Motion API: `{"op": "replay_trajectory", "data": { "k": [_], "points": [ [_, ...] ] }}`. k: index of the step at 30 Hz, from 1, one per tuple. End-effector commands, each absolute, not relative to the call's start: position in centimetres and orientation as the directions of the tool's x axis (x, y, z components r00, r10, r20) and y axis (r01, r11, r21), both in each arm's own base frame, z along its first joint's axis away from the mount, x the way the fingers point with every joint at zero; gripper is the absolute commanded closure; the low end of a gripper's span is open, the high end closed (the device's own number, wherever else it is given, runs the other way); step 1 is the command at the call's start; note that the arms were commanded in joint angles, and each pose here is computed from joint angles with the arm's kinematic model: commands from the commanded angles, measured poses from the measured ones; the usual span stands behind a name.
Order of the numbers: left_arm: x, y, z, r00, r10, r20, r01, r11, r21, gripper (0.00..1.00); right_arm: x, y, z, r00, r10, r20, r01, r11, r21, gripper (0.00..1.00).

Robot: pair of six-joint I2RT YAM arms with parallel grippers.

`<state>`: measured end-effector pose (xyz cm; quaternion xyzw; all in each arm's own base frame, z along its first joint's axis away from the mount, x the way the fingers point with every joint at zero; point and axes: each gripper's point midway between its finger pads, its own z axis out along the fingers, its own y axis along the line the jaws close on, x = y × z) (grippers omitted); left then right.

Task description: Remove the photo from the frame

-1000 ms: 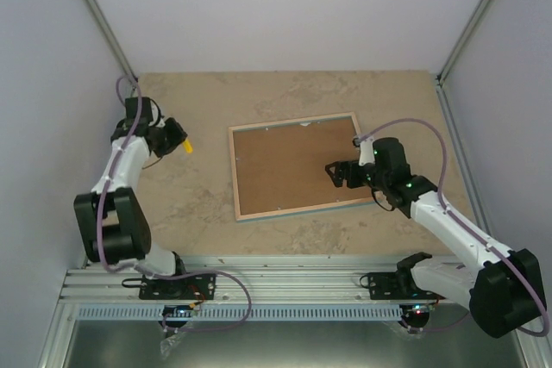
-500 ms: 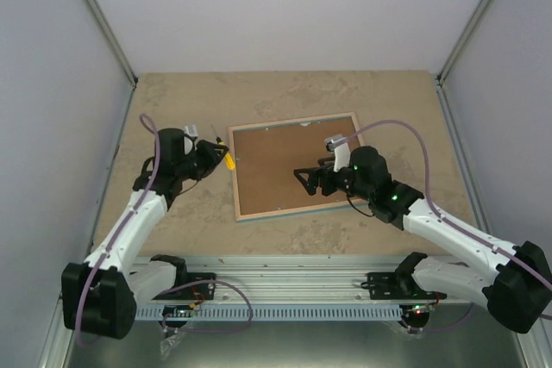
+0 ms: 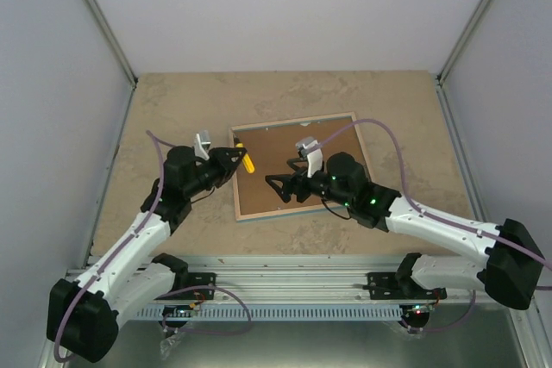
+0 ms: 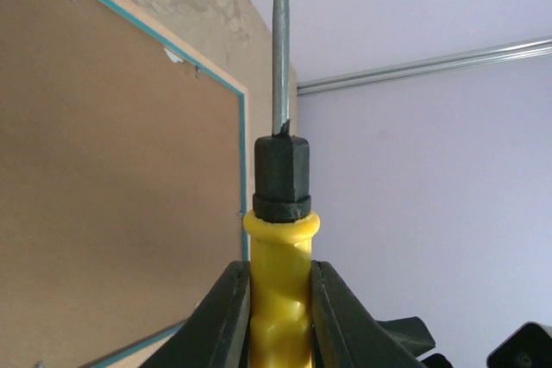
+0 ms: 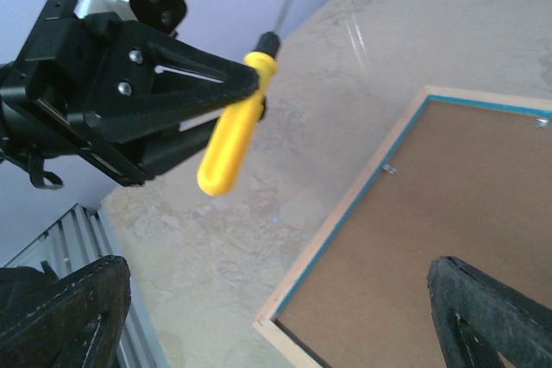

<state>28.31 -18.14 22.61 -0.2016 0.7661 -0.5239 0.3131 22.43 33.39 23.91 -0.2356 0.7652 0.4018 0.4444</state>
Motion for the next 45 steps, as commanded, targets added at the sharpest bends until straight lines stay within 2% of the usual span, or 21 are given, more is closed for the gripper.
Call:
{"op": "replay_trajectory", "data": {
  "k": [1, 14, 17, 23, 28, 33, 36, 38, 42, 45],
  "points": [
    [28.3, -19.4, 24.4, -0.704, -0.667, -0.244, 0.062, 0.284, -0.957, 1.00, 22.7, 35.4, 26.6, -0.415, 0.041, -0.909, -0.749, 0.553, 0.366, 0.08],
    [28.3, -21.8, 25.3, -0.724, -0.661, -0.195, 0.054, 0.227, -0.972, 1.00, 24.2, 36.8, 26.1, -0.359, 0.054, -0.932, -0.720, 0.619, 0.314, 0.29],
    [28.2, -22.4, 25.2, -0.739, -0.650, -0.175, 0.050, 0.206, -0.977, 1.00, 24.6, 37.0, 25.9, -0.357, 0.056, -0.933, -0.712, 0.629, 0.310, 0.37],
    [28.1, -22.6, 25.5, -0.741, -0.647, -0.180, 0.059, 0.204, -0.977, 1.00, 25.0, 37.2, 25.3, -0.364, 0.058, -0.929, -0.699, 0.643, 0.314, 0.60],
    [27.9, -22.3, 25.5, -0.737, -0.654, -0.171, 0.055, 0.194, -0.979, 1.00, 25.1, 37.3, 24.8, -0.373, 0.054, -0.926, -0.694, 0.647, 0.318, 0.64],
    [27.7, -22.2, 25.6, -0.738, -0.656, -0.159, 0.054, 0.178, -0.983, 0.99, 25.0, 37.4, 24.5, -0.382, 0.047, -0.923, -0.693, 0.646, 0.320, 0.79],
    [27.6, -22.1, 25.5, -0.736, -0.659, -0.152, 0.049, 0.173, -0.984, 0.94, 24.8, 37.4, 24.5, -0.386, 0.047, -0.921, -0.698, 0.639, 0.325, 0.92],
    [27.5, -22.0, 25.5, -0.735, -0.662, -0.145, 0.044, 0.167, -0.985, 0.86, 24.7, 37.3, 24.7, -0.386, 0.045, -0.921, -0.703, 0.633, 0.325, 0.99],
    [27.4, -21.4, 25.5, -0.715, -0.683, -0.148, 0.041, 0.171, -0.984, 0.66, 24.2, 36.9, 25.2, -0.371, 0.031, -0.928, -0.717, 0.626, 0.308, 1.00],
    [27.3, -20.9, 26.0, -0.697, -0.700, -0.155, 0.048, 0.170, -0.984, 0.56, 23.7, 36.5, 25.2, -0.367, 0.004, -0.930, -0.729, 0.620, 0.290, 0.99]
  ]
}}
